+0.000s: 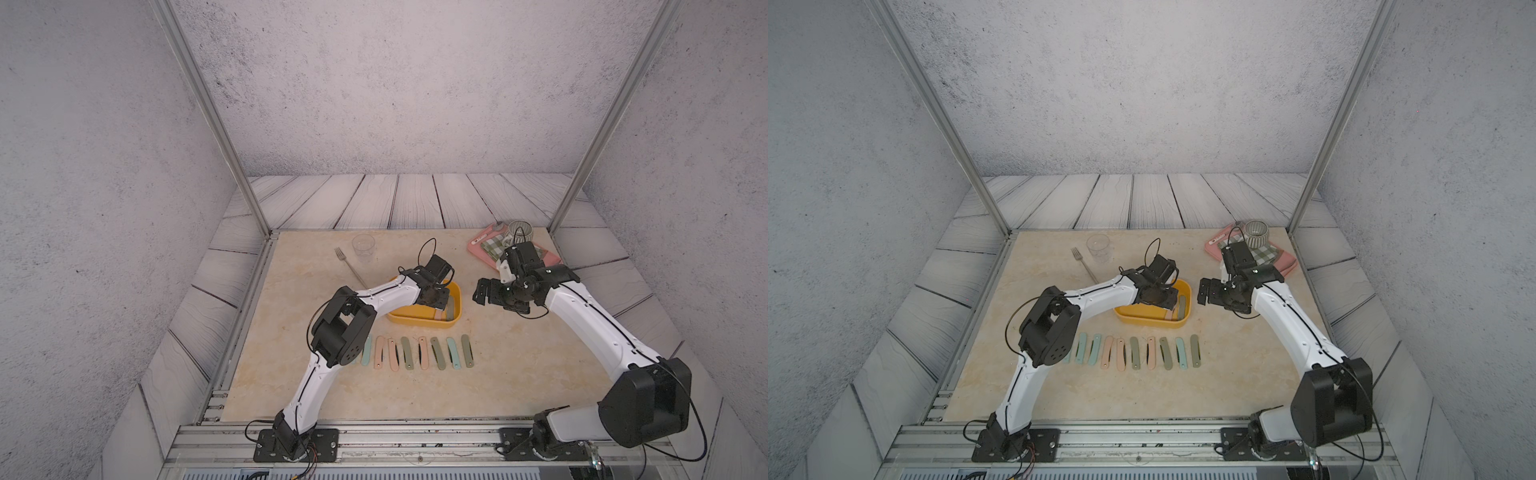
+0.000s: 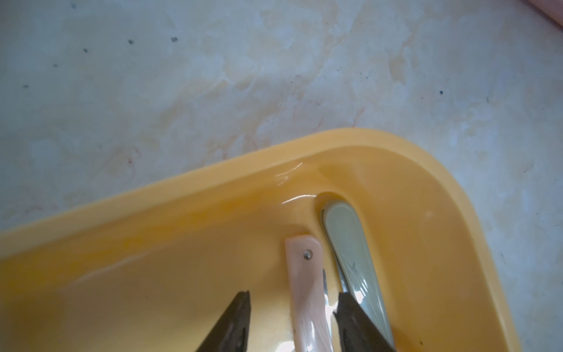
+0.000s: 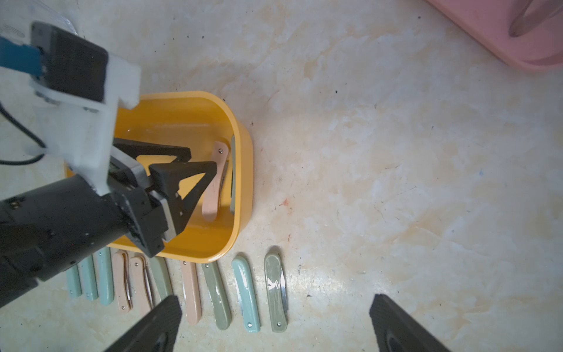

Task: Take the fruit knife out of the storage box
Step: Pick up the fruit knife from the storage box.

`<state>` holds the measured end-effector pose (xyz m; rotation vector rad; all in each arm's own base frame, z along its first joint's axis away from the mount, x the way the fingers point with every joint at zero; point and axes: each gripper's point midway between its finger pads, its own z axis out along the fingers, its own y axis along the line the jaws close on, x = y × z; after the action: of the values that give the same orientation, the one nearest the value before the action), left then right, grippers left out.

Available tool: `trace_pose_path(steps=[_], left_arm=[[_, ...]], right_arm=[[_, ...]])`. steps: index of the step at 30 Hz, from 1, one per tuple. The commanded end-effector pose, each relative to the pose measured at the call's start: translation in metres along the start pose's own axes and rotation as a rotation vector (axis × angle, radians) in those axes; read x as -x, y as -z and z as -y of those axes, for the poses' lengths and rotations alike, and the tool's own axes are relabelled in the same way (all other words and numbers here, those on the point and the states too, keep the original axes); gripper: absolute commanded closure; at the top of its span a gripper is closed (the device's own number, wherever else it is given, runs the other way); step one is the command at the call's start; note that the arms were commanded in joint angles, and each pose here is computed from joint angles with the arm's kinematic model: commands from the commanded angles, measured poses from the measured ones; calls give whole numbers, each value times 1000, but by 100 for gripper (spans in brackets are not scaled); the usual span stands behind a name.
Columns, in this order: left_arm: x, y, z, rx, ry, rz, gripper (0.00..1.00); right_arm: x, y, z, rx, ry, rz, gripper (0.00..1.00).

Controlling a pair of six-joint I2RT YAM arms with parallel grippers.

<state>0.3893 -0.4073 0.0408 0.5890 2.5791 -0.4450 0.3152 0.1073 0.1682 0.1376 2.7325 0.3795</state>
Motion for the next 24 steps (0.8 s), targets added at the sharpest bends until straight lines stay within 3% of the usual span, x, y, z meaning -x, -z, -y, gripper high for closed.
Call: trace_pose_path(steps=[1,9,24], left_arm=[[-6,-14,-1,-1,-16,-31,48],[-14,-30,-13,56,-31,-59,48],[-47,-39,-26,111,-50,-179,70]], right_arm=[[-1,-1,2,-5,8,-12,1],[-1,-2,1,-2,10,-16,1],[0,-1,0,-2,8,-13,1]])
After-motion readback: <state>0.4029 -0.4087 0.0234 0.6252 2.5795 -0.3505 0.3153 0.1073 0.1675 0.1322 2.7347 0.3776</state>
